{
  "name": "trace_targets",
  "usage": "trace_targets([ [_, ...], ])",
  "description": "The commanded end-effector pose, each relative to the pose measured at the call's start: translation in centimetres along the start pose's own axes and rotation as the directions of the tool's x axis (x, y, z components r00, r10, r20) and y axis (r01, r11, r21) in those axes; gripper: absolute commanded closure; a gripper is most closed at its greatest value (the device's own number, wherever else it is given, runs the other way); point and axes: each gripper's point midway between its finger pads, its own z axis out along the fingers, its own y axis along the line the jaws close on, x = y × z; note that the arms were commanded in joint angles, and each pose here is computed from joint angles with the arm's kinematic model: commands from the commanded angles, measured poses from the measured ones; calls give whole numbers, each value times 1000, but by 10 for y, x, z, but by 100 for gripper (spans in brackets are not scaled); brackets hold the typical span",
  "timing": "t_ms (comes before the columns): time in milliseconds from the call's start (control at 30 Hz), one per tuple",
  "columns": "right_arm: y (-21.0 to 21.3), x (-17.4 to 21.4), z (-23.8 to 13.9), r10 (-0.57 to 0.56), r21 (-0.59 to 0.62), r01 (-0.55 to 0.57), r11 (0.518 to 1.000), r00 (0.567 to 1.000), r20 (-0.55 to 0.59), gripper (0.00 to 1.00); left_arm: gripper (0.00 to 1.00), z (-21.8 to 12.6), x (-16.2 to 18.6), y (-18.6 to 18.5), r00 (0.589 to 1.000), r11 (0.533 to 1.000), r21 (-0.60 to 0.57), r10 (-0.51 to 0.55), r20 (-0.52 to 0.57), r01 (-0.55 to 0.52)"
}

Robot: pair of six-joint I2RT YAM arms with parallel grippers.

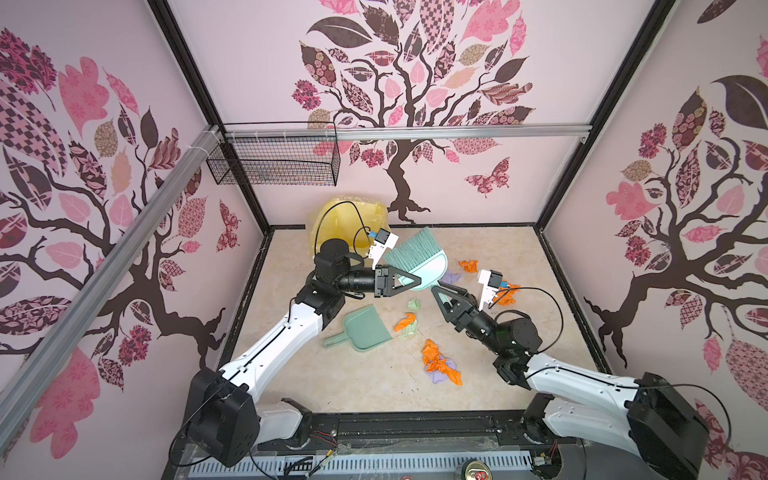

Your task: Sweep away the paper scraps from the table

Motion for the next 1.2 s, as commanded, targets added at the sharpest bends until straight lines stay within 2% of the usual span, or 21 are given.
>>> trace_targets([
  [0,14,-10,9,11,-63,-9,998,1000,27,59,100,0,5,0,1000,1000,7,19,-11,-19],
  [433,17,-19,3,10,-82,-3,997,996,86,75,100,0,5,3,1000,1000,-2,22,-5,-22],
  [1067,15,-17,9,18,-85,-12,996,997,75,97,100,1,7,6,1000,1000,-10,17,-10,-17],
  [1100,14,-17,9,19,-78,-13,997,997,74,98,99,1,6,7,1000,1000,-12,18,-10,-18],
  [1167,11,-16,7,19,-60,-15,998,997,72,99,75,1,6,5,1000,1000,-7,19,-13,-19],
])
